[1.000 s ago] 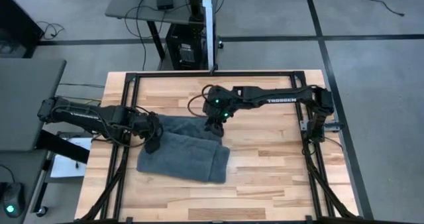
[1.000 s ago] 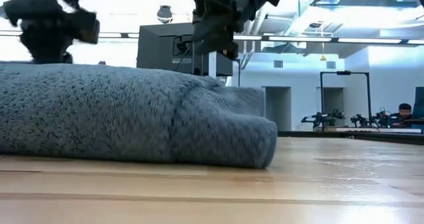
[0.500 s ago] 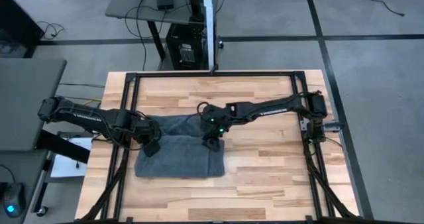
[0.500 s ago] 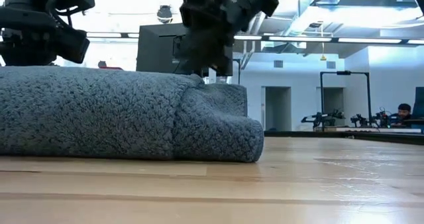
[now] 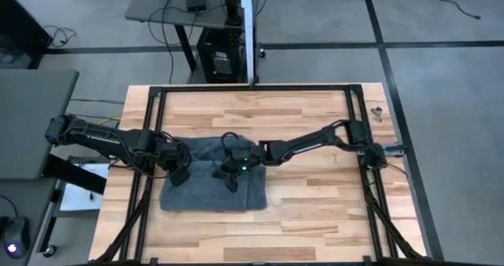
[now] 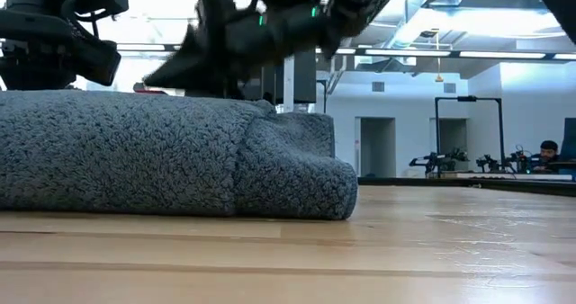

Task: Roll towel
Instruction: Roll the black towel

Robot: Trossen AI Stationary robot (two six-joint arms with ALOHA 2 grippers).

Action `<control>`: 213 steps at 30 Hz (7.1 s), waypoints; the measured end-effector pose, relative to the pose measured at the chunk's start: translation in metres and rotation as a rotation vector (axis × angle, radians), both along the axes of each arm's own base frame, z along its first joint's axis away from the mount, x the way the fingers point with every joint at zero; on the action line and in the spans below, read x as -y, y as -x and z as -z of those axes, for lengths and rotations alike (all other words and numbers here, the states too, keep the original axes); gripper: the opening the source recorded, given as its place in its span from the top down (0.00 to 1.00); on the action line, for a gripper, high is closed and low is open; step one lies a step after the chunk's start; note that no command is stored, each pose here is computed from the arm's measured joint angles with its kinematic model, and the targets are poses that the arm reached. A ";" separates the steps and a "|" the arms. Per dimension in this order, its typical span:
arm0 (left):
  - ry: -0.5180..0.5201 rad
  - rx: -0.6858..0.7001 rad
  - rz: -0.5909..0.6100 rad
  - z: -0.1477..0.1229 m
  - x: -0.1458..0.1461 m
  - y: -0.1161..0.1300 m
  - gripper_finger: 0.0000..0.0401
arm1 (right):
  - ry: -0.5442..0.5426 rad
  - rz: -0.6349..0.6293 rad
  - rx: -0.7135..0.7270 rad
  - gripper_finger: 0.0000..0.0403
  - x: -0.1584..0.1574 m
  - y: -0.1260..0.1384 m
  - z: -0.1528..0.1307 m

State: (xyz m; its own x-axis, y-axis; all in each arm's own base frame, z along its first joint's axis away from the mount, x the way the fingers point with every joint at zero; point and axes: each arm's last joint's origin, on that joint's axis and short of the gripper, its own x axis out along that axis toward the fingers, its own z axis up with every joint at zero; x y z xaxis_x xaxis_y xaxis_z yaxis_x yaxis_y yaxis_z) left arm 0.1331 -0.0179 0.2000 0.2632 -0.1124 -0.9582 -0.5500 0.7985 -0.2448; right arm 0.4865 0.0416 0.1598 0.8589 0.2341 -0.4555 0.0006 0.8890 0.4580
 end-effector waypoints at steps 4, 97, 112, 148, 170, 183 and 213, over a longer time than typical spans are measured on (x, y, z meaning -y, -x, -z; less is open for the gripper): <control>-0.009 -0.045 0.018 -0.021 0.000 0.004 0.82 | 0.008 -0.002 -0.060 1.00 0.000 -0.001 0.020; 0.100 0.289 0.329 -0.119 0.206 0.010 0.59 | 0.329 -0.388 -0.106 0.29 -0.074 0.073 -0.103; -0.275 -0.028 0.555 -0.072 0.208 0.009 0.44 | 0.443 -0.092 -0.171 0.29 -0.141 0.087 -0.080; -0.636 -0.028 0.396 0.054 0.198 0.016 0.43 | 0.756 0.008 -0.378 0.29 -0.121 0.016 0.005; -0.584 -0.045 0.283 0.083 0.167 0.008 0.96 | 0.270 -0.115 -0.506 0.92 -0.085 0.000 0.035; 0.207 0.164 0.159 0.006 0.171 0.025 0.99 | -0.063 -0.441 -0.413 0.99 -0.134 0.017 -0.019; -0.254 0.287 -0.265 -0.022 0.023 0.039 0.98 | -0.076 -0.067 -0.481 1.00 0.077 0.034 -0.033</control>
